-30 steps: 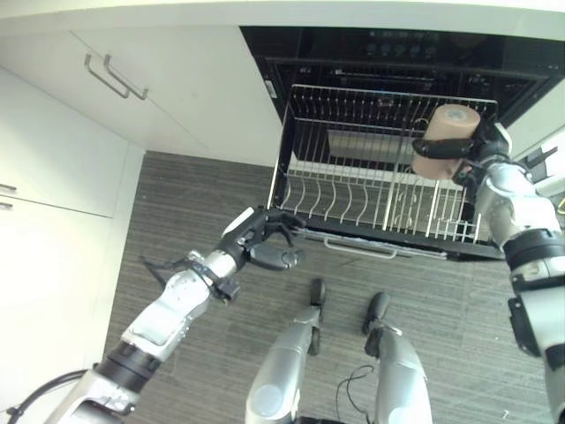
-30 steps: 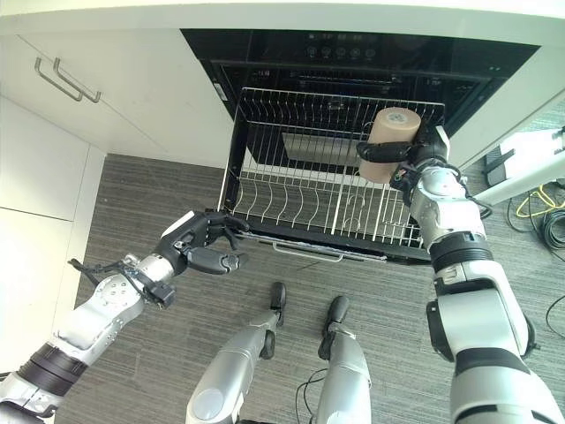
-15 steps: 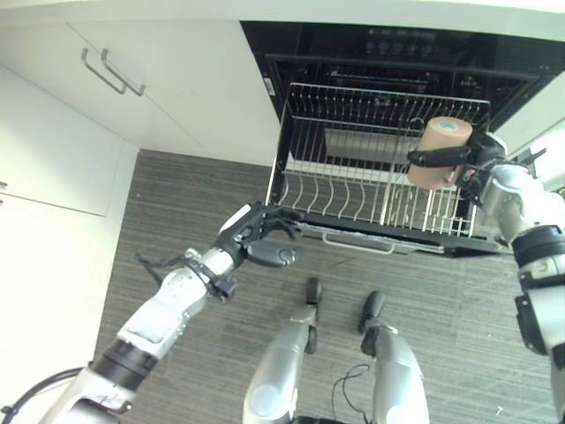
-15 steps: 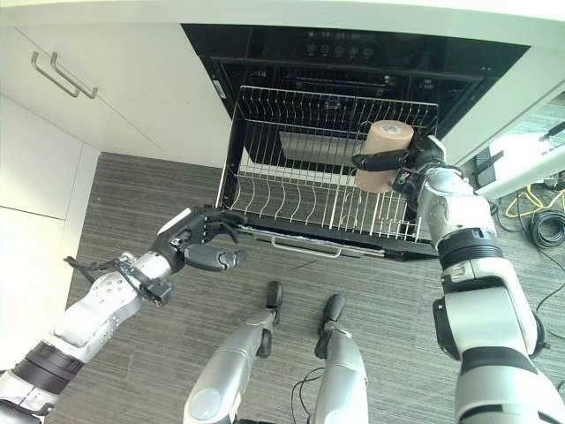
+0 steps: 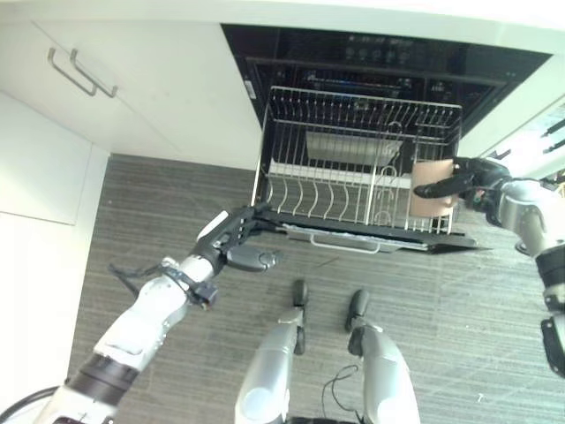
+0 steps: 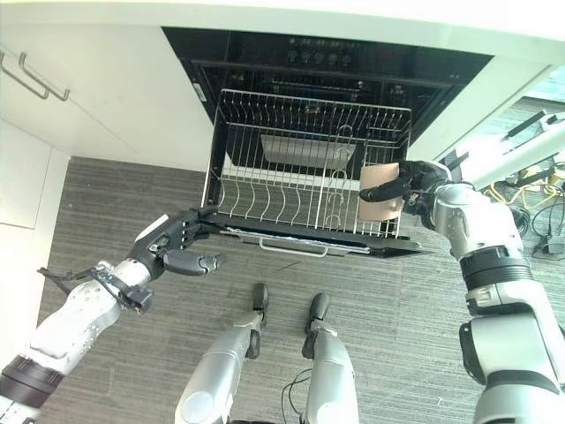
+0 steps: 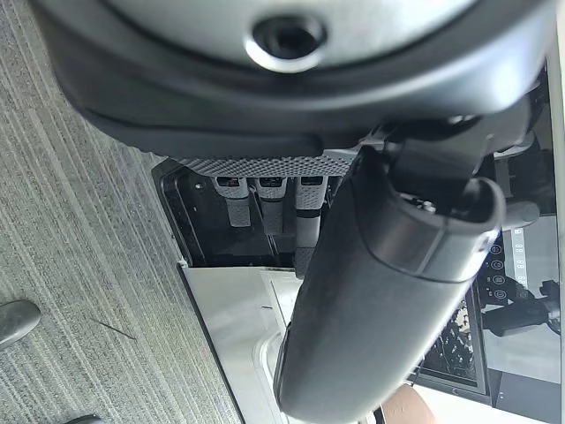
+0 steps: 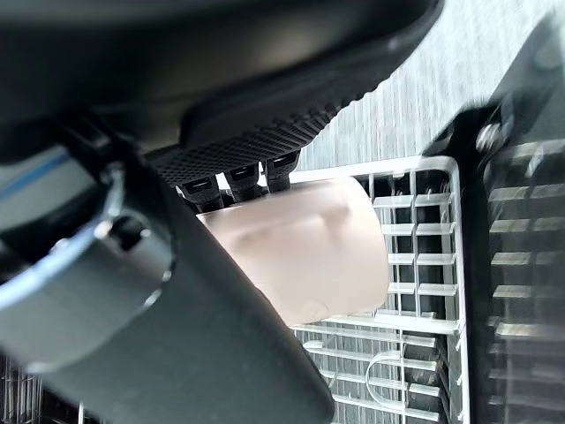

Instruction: Place the dishes in the dishwasher.

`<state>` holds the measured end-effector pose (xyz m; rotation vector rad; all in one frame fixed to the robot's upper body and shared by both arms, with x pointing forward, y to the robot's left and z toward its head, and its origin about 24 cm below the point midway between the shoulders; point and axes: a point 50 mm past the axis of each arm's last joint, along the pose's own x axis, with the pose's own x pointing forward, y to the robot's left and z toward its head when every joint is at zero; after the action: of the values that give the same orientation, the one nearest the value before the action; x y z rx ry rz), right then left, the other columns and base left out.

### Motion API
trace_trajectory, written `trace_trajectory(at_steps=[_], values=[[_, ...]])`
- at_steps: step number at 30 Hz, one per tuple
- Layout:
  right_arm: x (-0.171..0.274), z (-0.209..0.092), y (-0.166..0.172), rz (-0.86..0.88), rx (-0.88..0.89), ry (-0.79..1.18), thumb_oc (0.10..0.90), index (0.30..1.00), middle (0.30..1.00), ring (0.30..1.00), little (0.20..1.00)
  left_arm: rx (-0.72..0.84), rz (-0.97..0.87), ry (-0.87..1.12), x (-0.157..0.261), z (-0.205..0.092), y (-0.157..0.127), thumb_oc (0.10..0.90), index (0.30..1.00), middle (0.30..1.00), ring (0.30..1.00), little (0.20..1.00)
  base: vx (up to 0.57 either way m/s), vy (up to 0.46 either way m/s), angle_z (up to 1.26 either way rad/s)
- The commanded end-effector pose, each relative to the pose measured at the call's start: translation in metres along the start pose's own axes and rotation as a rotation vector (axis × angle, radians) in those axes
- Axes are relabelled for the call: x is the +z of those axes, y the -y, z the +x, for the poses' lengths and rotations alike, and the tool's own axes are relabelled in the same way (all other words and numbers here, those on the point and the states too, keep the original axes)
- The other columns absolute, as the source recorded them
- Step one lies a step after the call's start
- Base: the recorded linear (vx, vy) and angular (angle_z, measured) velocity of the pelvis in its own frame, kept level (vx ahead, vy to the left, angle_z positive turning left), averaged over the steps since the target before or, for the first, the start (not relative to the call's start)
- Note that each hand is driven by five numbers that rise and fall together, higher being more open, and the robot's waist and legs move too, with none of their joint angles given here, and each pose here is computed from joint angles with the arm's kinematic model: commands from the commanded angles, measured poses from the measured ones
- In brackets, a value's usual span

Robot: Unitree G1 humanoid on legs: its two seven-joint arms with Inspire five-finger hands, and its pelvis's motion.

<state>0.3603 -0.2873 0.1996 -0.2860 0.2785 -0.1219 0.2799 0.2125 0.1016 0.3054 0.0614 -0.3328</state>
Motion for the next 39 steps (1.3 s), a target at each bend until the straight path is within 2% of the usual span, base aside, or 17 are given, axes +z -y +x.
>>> trace_trajectory(at_steps=[1,7,15,18,22,27,33,39], values=[[0.045,-0.019,0.019,-0.039,-0.057,0.186,0.8,0.9,0.9,0.9,0.9,0.003,0.021,0.245,0.047,-0.004,-0.003,0.8,0.9,0.9,0.9,0.9,0.01,0.015,-0.07],[0.05,-0.029,0.002,0.024,-0.058,0.297,0.8,0.9,0.9,0.9,0.9,0.018,0.024,0.248,0.046,-0.006,-0.001,0.8,0.9,0.9,0.9,0.9,0.0,0.0,-0.02],[0.055,-0.036,0.0,0.047,-0.103,0.386,0.8,0.9,0.9,0.9,0.9,0.028,0.02,0.239,0.041,-0.007,0.001,0.8,0.9,0.9,0.9,0.9,0.01,0.003,-0.05],[0.073,-0.05,0.005,0.044,-0.182,0.522,0.8,0.9,0.9,0.9,0.9,0.036,0.015,0.24,0.039,-0.009,0.003,0.8,0.9,0.9,0.9,0.9,0.01,0.001,-0.01],[0.094,-0.079,0.014,-0.078,-0.357,0.702,0.8,0.9,0.9,0.9,0.9,0.063,-0.001,0.257,0.036,-0.014,0.005,0.8,0.9,0.9,0.9,0.9,0.0,0.0,0.0],[0.092,-0.092,0.013,-0.101,-0.414,0.776,0.8,0.9,0.9,0.9,0.9,0.088,-0.013,0.283,0.035,-0.019,0.008,0.8,0.9,0.9,0.9,0.9,0.01,0.0,-0.07],[0.071,-0.102,-0.002,-0.008,-0.305,0.831,0.8,0.9,0.9,0.9,0.9,0.163,-0.04,0.388,0.041,-0.029,0.008,0.8,0.9,0.9,0.9,0.9,0.05,-0.006,-0.04],[0.007,-0.109,-0.029,0.242,-0.14,0.829,0.8,0.9,0.9,0.9,0.9,0.292,-0.053,0.526,0.049,-0.043,0.006,0.8,0.9,0.9,0.9,0.9,0.08,-0.016,-0.02]])
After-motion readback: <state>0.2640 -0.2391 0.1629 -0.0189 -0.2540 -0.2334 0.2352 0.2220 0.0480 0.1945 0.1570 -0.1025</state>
